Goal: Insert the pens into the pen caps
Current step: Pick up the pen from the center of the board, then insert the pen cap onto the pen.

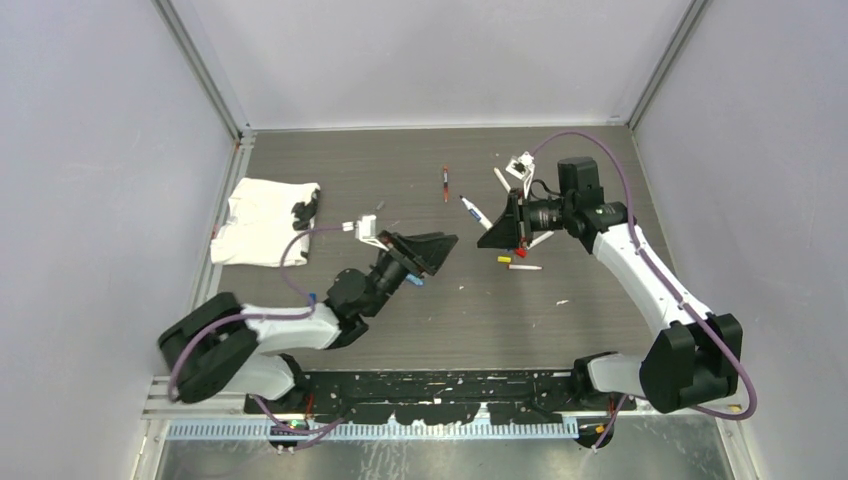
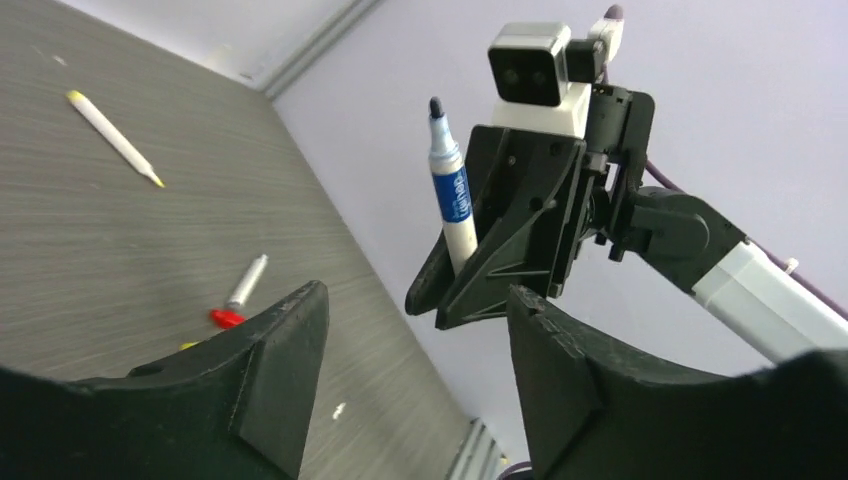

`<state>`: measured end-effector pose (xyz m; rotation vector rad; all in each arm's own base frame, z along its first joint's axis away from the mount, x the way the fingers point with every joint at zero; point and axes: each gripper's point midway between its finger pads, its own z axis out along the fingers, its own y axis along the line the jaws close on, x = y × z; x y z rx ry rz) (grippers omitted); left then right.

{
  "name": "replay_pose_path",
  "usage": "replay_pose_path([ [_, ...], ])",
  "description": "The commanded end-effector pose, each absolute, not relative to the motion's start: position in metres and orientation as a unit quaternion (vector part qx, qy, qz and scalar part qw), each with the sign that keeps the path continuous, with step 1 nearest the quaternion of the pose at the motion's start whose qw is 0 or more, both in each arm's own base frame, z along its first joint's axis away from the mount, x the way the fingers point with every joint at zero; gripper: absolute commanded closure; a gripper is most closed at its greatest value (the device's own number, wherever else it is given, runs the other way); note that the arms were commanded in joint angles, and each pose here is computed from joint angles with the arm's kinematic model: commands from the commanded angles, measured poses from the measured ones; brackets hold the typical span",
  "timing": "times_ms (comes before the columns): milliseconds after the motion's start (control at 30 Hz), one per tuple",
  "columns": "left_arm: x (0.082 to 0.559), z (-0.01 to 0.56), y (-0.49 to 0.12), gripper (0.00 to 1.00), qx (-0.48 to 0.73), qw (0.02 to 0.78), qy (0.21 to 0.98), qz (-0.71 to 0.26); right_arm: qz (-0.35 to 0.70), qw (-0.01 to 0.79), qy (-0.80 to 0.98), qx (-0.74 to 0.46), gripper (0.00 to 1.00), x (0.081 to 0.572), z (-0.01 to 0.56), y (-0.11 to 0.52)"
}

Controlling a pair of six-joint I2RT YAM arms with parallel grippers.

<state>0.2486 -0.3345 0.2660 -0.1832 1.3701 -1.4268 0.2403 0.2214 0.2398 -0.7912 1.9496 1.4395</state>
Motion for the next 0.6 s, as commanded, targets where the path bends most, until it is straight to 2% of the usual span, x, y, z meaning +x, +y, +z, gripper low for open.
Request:
replay_pose_path([
  [0,0.237,0.245,-0.295,0.29,-0.033,0.564,0.647,-0.513,0.437,0.316,0.761,-0.359,0.99,0.238,0.223,0.196],
  [33,0.232,0.251,-0.288,0.25,-0.021,0.566,0.655,-0.5,0.424,0.318,0.766,-0.364,0.99,0.239,0.219,0.193],
  [67,0.229,0.219,-0.278,0.21,0.004,0.542,0.717,-0.438,0.412,0.322,0.768,-0.368,0.99,0.24,0.217,0.19],
  [100,0.225,0.211,-0.267,0.18,0.023,0.535,0.744,-0.4,0.402,0.326,0.77,-0.373,0.99,0.242,0.214,0.188],
  [233,0.217,0.2,-0.227,0.12,0.058,0.527,0.791,-0.305,0.355,0.334,0.78,-0.392,0.99,0.249,0.202,0.175],
  [567,0.221,0.2,-0.229,0.1,0.105,0.505,0.809,-0.282,0.292,0.337,0.806,-0.389,0.99,0.266,0.188,0.144],
])
